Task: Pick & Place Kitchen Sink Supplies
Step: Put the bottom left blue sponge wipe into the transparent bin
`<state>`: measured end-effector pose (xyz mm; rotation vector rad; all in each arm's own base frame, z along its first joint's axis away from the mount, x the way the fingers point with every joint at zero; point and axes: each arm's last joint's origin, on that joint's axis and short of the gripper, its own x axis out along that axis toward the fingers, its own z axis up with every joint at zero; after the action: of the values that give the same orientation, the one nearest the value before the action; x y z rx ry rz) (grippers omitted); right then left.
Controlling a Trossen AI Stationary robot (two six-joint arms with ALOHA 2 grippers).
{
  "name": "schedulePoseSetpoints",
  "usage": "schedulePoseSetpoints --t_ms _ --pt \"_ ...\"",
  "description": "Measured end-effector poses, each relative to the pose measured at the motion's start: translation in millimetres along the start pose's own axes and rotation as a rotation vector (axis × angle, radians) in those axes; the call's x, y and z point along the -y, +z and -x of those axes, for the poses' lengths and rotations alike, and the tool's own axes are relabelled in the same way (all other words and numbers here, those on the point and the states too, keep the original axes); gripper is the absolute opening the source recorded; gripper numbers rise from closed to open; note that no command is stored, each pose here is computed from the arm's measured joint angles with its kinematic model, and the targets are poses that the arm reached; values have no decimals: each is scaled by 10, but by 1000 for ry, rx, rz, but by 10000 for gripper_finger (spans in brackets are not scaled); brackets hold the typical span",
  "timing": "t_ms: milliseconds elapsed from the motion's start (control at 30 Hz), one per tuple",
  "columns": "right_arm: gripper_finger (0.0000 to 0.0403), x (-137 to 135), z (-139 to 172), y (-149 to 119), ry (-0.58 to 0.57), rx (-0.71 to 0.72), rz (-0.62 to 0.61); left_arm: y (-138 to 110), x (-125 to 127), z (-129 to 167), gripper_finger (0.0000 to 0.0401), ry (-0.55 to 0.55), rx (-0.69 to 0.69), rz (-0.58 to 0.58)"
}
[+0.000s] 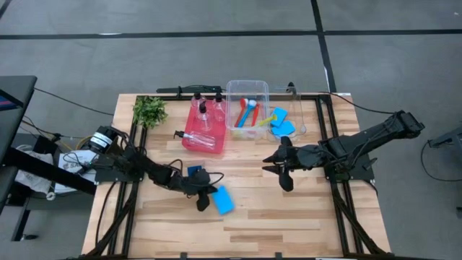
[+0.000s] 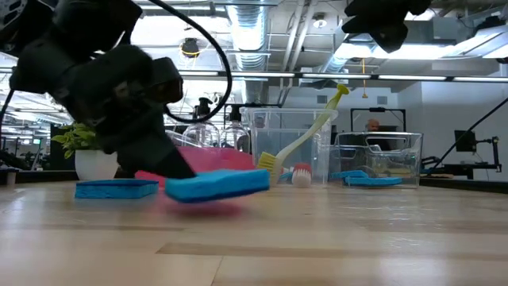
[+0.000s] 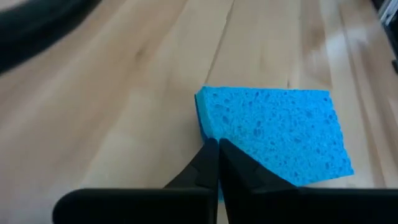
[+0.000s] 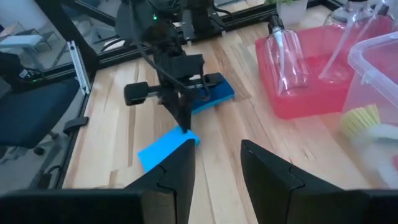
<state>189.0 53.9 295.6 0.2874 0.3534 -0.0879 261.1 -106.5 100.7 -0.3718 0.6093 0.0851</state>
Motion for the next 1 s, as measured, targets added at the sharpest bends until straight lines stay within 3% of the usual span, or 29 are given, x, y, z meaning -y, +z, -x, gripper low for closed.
schedulePoseSetpoints --t_ms 333,533,767,1000 --pt "123 -118 -93 36 60 64 -61 336 -58 -4 4 5 229 -71" --pt "129 -171 -398 -58 39 36 -189 782 -38 105 4 40 391 -182" --pt "183 -253 -622 -113 62 65 -236 1147 -19 335 3 64 504 -347" --pt "241 -234 -657 -95 56 85 -246 1226 -42 467 3 72 515 -350"
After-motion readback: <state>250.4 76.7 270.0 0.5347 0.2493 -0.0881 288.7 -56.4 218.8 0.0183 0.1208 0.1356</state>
